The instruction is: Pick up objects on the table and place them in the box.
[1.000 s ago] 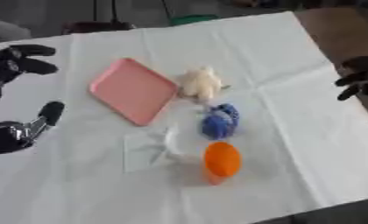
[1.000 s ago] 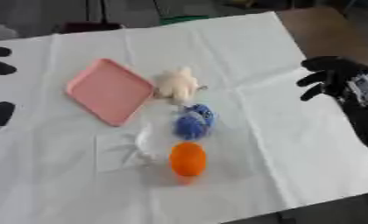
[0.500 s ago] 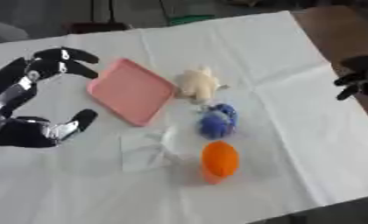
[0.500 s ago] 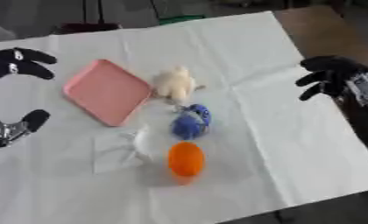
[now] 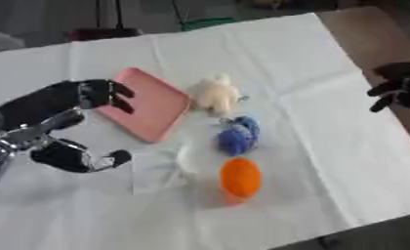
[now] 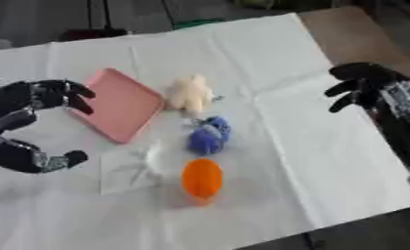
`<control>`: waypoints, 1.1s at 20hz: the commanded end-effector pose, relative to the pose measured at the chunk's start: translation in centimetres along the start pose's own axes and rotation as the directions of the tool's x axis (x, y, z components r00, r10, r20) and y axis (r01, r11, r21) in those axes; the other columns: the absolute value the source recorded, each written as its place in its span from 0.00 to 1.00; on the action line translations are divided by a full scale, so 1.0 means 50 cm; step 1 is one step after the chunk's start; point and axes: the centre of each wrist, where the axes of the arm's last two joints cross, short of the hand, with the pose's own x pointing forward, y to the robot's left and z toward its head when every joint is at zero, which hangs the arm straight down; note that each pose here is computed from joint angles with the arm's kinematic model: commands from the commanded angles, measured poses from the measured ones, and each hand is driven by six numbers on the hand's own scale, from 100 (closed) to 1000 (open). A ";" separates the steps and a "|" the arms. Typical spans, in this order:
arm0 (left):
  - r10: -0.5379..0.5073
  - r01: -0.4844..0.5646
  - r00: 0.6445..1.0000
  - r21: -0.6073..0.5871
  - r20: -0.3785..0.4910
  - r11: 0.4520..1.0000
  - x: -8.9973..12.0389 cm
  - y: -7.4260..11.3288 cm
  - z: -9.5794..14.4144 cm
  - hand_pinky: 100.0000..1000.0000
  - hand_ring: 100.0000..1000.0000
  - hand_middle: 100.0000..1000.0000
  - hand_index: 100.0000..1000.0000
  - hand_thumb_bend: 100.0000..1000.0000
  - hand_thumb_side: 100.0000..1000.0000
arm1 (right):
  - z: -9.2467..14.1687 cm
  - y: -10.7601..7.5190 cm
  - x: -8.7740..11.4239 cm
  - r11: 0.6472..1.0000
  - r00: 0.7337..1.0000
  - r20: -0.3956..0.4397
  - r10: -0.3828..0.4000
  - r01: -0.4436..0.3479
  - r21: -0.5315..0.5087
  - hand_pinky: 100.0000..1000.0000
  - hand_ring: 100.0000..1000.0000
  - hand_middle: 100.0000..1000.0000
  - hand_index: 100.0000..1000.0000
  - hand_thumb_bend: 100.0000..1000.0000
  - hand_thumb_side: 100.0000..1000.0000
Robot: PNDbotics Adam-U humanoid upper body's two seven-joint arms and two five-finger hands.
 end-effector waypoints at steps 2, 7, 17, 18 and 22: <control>-0.046 0.046 0.999 -0.012 -0.010 0.999 0.002 -0.031 -0.036 0.85 0.76 0.82 0.77 0.45 0.48 | -0.005 -0.007 0.017 1.000 1.000 0.023 0.019 -0.020 0.016 0.49 0.63 0.73 0.71 0.00 0.92; -0.032 0.034 0.999 -0.040 0.030 0.999 0.019 -0.077 -0.086 0.85 0.76 0.82 0.76 0.44 0.49 | -0.004 -0.006 0.016 1.000 1.000 0.019 0.017 -0.017 0.018 0.49 0.63 0.73 0.71 0.00 0.92; -0.053 0.057 0.996 -0.055 0.065 0.997 0.037 -0.110 -0.110 0.86 0.76 0.82 0.77 0.46 0.52 | -0.003 -0.005 0.015 1.000 1.000 0.016 0.017 -0.017 0.020 0.49 0.62 0.73 0.71 0.00 0.93; -0.054 0.058 0.996 -0.055 0.064 0.997 0.037 -0.111 -0.110 0.86 0.77 0.82 0.79 0.48 0.52 | -0.003 -0.005 0.015 1.000 1.000 0.016 0.017 -0.017 0.020 0.49 0.62 0.73 0.71 0.00 0.93; -0.071 0.075 0.996 -0.057 0.061 0.996 0.038 -0.121 -0.113 0.86 0.77 0.82 0.80 0.50 0.51 | -0.003 -0.005 0.015 1.000 1.000 0.016 0.017 -0.017 0.021 0.49 0.62 0.73 0.71 0.00 0.93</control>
